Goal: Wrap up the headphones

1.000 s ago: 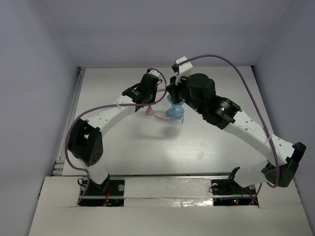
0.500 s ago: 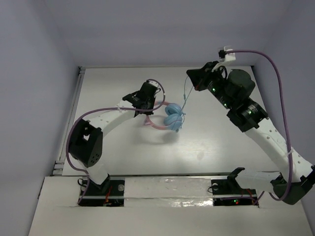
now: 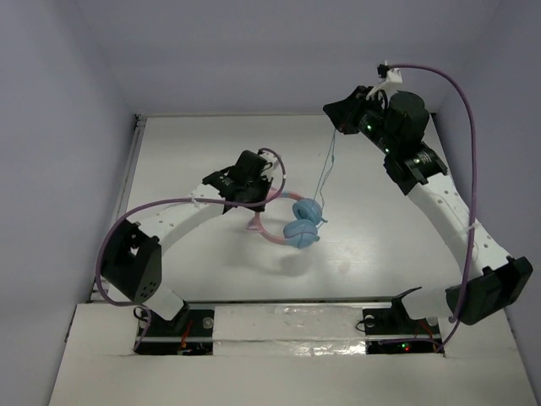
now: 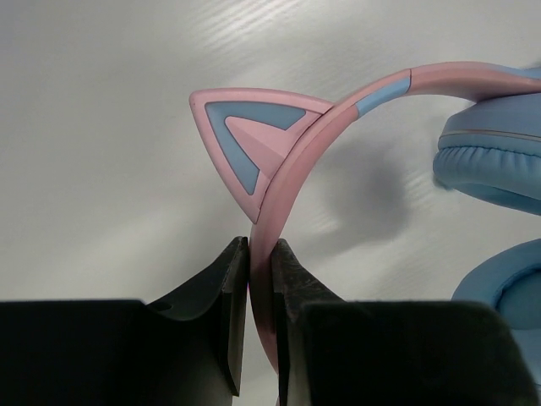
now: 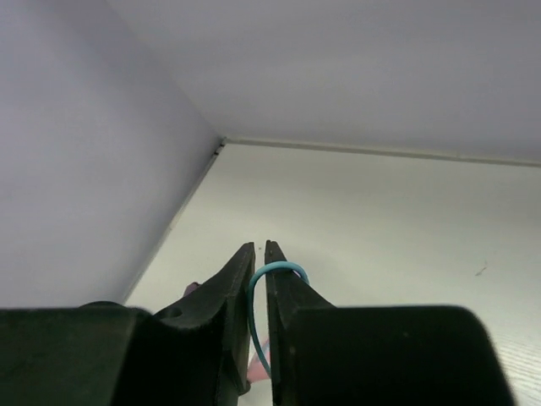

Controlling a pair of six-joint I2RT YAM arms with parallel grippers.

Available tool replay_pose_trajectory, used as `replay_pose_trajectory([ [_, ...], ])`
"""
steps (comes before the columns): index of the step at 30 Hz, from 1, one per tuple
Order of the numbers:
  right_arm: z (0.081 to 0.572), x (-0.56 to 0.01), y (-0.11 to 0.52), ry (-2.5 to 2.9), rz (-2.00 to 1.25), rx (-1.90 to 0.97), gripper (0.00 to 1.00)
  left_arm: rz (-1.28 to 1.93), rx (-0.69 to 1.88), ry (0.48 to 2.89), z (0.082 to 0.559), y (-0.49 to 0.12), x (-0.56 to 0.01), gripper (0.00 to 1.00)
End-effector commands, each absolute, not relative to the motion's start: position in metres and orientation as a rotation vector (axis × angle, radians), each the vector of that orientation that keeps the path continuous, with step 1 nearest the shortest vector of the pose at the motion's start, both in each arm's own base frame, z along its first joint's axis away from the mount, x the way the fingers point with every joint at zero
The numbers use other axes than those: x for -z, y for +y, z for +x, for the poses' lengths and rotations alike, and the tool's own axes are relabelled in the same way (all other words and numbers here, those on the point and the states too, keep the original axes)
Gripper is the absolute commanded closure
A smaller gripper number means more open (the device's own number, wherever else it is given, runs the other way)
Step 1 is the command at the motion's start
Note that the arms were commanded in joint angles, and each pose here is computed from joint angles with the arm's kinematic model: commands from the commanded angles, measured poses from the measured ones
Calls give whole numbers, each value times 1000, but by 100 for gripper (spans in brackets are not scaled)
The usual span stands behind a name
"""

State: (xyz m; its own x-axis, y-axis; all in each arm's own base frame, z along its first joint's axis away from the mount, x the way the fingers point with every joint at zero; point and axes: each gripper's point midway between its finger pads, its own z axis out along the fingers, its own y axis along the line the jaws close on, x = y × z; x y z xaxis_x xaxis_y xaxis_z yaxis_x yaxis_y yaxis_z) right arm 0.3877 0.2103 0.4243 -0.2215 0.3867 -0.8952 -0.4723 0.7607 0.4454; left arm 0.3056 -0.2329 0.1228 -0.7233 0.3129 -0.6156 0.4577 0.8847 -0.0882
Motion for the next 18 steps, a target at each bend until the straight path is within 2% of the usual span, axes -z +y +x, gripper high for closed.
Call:
replay_pose_trajectory([
  [1,391,-452,211,1544,-136,-754,87,692,553,2335,284,-266,-153,100],
  [7,421,-408,228,1660,-200,-725,100,856,804,2233,253,-299,-182,100],
  [11,419,-391,231,1675,-203,-744,100,888,891,2148,251,-316,-205,100],
  [15,385,-394,227,1635,-241,-802,100,724,833,2065,279,-318,-234,100],
  [18,350,-417,215,1569,-259,-813,100,645,813,2048,293,-321,-243,100],
])
